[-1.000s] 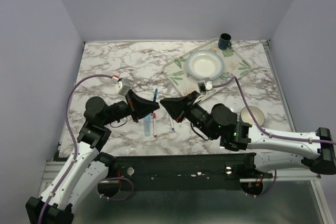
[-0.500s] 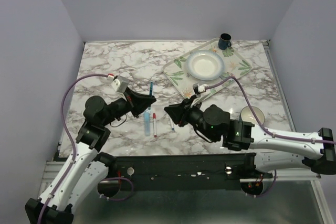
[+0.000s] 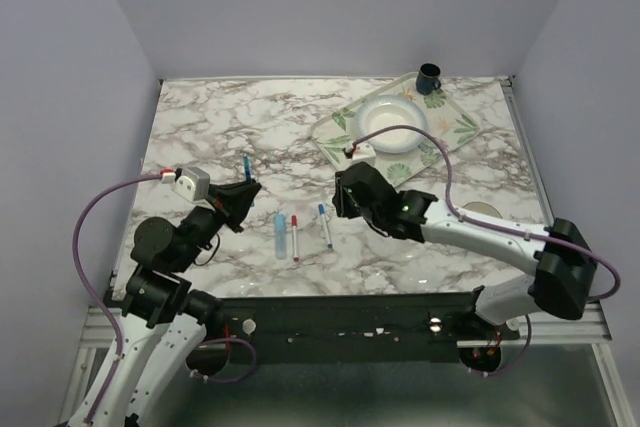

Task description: Insert the pens into the pen caps

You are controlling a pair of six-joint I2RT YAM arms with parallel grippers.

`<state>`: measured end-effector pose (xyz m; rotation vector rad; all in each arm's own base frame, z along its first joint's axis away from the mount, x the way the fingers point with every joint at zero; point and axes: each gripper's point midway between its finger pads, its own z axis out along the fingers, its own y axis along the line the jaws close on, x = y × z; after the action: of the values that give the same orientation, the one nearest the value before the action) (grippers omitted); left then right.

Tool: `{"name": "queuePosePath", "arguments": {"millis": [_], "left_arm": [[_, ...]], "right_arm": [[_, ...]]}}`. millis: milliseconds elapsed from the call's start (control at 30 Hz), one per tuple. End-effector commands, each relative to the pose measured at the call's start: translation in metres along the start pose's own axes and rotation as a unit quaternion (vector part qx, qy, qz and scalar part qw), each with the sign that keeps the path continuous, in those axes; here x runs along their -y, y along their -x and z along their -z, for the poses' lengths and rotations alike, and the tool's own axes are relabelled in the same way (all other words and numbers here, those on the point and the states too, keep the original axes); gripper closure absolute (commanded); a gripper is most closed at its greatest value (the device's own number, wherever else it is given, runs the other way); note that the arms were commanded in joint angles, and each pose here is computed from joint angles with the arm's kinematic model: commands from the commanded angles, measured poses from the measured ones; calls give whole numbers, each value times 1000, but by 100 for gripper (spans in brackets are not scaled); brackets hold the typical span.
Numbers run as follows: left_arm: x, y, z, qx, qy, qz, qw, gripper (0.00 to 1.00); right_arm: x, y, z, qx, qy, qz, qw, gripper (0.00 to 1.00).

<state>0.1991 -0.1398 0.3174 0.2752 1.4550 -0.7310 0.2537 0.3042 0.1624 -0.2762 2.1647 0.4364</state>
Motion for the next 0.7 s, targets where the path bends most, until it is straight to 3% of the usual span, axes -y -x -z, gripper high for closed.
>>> {"name": "queuePosePath", "arguments": {"millis": [0,67,333,667], "left_arm": [[-12,-10,4,-17,27,-12,999,100],[-11,-10,4,-16,26,-13,999,100],[-10,-10,6,-15,23,-16,1000,100],[-12,-14,4,-22,25,-15,999,100]], "right_arm": [[-12,-10,-42,-66,1,60,996,59],[-21,1,-56,-73,17,77,994,59],[-11,-23,-120,-147,0,120,982,61],[16,-40,-152,-192,-24,146,970,61]]}}
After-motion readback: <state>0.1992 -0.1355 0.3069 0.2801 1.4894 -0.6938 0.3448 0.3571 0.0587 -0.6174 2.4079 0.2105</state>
